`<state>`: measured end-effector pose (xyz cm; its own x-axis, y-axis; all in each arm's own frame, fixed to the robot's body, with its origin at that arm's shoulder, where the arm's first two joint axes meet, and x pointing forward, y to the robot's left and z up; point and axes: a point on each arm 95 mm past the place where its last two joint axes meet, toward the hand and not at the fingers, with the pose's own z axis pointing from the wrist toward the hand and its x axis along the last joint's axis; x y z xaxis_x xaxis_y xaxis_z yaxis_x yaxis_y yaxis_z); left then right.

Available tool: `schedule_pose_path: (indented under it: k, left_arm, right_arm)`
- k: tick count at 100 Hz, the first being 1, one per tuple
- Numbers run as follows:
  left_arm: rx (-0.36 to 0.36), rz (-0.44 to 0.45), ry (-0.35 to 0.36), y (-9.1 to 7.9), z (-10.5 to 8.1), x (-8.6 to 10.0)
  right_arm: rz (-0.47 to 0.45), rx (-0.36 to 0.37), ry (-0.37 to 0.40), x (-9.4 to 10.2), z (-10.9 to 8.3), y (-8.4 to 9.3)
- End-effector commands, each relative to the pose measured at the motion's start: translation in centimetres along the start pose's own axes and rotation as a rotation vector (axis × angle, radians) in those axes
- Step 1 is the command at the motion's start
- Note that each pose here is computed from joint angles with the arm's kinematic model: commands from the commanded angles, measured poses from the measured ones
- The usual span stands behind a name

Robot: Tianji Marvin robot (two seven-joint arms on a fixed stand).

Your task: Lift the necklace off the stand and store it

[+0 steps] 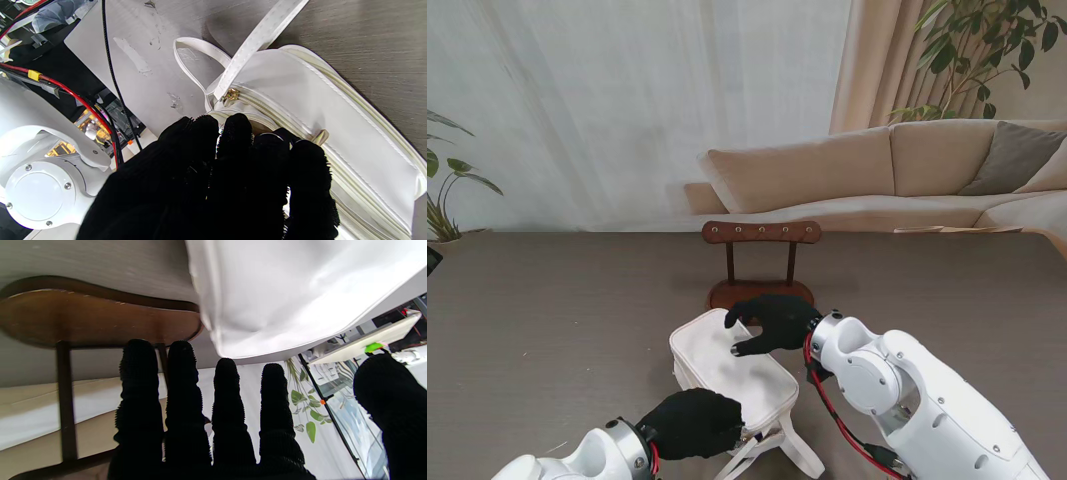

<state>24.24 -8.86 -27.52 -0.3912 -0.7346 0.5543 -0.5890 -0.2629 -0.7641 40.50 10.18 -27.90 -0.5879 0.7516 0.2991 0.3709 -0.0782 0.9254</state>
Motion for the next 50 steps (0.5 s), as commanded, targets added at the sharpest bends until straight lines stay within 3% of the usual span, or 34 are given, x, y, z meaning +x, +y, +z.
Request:
schedule_pose_path:
  k: [1, 25, 50]
  left_arm:
    - [-0.019, 0.016, -0.017, 0.4, -0.1, -0.3]
    - [0.012, 0.029, -0.038, 0.6, -0.5, -0.8]
    - [0.023, 0.026, -0.061, 0.9, -0.6, -1.4]
  right_arm:
    - [-0.028, 0.025, -0.024, -1.2, -0.4, 0.1]
    - [-0.053, 0.123, -0.065, -4.1, -1.5, -1.5]
    - [-0.050, 0.181, -0.075, -5.7, -2.4, -3.1]
